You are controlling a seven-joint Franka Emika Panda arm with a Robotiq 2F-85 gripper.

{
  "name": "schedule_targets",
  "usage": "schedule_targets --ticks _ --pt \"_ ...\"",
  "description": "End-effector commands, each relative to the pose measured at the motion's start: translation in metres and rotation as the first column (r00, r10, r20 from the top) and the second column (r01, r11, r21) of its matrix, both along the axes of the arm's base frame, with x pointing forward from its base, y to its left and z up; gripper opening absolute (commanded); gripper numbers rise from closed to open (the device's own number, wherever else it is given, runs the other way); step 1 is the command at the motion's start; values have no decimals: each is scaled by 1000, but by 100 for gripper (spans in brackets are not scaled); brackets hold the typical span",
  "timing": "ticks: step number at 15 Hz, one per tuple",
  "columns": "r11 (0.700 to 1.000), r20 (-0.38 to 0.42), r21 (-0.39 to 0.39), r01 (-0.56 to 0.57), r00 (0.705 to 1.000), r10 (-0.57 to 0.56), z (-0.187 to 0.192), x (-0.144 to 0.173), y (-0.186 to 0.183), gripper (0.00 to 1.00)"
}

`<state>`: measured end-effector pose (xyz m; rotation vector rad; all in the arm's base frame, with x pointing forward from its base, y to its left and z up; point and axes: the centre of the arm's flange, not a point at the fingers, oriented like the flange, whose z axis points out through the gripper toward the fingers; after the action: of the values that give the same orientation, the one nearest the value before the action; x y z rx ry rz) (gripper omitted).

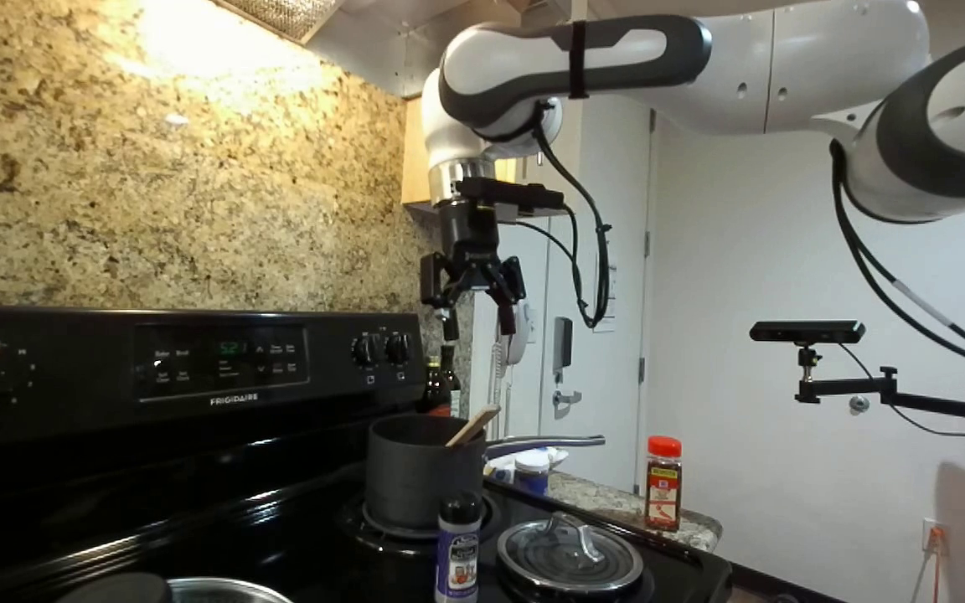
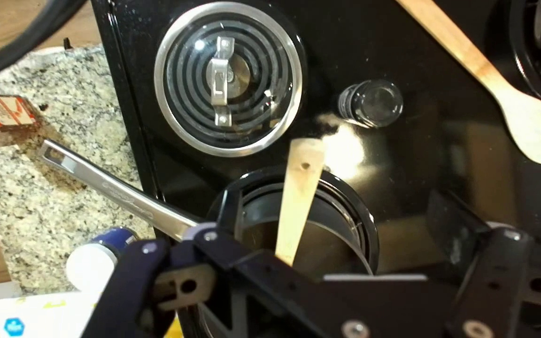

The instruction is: Place the glass lid on the bottom right plate of the stove, place one of the cooking sticks in the pot on the upper right plate

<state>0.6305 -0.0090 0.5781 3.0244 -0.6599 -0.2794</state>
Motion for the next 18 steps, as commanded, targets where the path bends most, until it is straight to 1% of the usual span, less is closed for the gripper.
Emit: schedule_targets --ticks 1,2,3,5,7,11,13,18 --pt "998 -38 18 52 998 -51 -28 -78 -12 100" --pt "998 -55 13 61 997 -60 -29 -88 -15 100" --pt "999 -55 7 50 997 -50 -30 -99 -16 100" --pt "1000 -88 16 27 996 -25 -34 -121 -17 100" --pt "999 -92 14 29 995 -28 -37 -143 -16 100" --pt "997 6 62 -48 999 48 -50 -160 -13 100" --pt "997 55 50 -65 997 62 -61 -169 -10 100" --pt "997 35 58 -48 998 46 -82 -193 -5 100"
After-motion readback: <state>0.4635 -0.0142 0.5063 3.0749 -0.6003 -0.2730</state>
